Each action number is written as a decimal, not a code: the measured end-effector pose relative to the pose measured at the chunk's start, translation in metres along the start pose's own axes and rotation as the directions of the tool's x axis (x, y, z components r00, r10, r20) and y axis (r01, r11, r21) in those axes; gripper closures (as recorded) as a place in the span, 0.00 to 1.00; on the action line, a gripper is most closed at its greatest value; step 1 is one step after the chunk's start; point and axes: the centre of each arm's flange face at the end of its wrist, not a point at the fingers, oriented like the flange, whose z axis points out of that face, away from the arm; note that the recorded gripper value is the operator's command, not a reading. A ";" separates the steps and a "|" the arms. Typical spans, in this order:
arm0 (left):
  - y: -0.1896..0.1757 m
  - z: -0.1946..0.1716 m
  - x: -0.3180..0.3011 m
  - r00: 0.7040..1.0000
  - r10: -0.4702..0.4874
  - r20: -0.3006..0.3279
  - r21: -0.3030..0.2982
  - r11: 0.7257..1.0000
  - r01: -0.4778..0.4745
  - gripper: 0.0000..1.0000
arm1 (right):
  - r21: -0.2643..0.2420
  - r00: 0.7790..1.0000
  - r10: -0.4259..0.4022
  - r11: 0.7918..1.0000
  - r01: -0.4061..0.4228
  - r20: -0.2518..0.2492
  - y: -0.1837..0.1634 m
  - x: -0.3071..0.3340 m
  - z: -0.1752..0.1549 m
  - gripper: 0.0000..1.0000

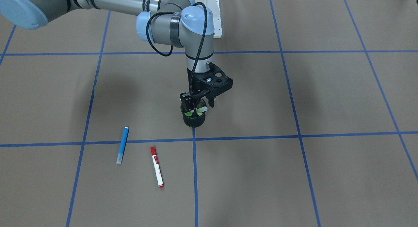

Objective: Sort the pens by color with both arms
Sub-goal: 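Close the right gripper on the green highlighter in the cup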

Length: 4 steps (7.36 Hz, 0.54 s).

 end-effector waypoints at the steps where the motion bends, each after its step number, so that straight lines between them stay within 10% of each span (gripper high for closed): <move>1: 0.000 0.000 0.000 1.000 0.000 0.000 0.000 1.000 0.000 0.01 | -0.004 1.000 -0.008 1.000 0.008 -0.004 0.002 0.002 0.003 0.45; 4: 0.001 0.001 -0.001 1.000 0.000 0.001 0.000 1.000 0.000 0.01 | -0.005 0.999 -0.049 0.999 0.049 -0.015 -0.001 0.009 0.005 0.45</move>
